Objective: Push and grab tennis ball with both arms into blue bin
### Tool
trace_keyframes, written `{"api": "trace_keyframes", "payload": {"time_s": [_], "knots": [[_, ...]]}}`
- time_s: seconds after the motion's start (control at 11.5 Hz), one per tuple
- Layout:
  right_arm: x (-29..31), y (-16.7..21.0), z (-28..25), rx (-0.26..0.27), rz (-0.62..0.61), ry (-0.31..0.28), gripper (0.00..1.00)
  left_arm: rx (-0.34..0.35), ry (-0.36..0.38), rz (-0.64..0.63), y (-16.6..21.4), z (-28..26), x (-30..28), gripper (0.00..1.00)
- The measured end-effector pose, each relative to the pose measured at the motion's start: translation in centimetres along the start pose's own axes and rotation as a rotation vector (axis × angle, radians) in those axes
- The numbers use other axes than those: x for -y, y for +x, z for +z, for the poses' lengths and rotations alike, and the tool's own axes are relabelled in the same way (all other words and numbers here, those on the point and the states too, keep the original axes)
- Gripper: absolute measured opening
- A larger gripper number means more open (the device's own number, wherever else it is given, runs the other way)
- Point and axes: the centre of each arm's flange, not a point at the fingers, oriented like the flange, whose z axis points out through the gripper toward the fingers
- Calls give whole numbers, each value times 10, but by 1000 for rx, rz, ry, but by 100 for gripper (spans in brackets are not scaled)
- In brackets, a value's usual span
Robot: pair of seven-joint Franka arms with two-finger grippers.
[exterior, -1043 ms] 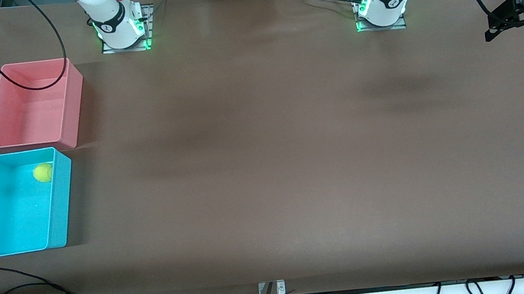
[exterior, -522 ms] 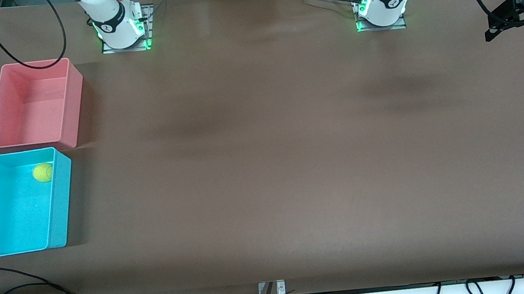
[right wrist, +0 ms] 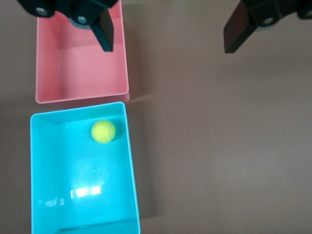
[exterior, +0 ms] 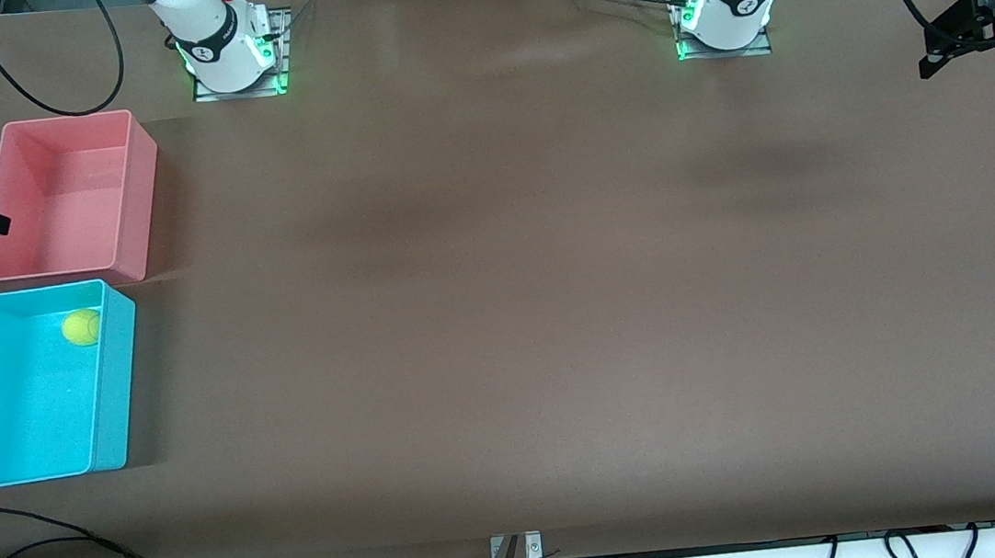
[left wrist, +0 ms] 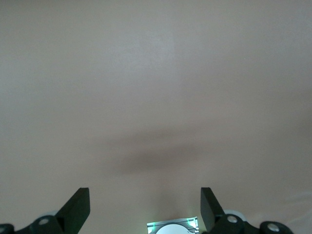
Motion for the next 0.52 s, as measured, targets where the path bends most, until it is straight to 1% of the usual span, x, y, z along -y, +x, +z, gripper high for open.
{"api": "trace_keyframes", "payload": {"time_s": [0.17, 0.52], "knots": [[12, -2, -1, 3, 10, -1, 100, -2, -8, 4, 0, 0, -2, 100], [17, -14, -10, -11, 8, 3, 100, -2, -10, 6, 0, 0, -3, 100]]}}
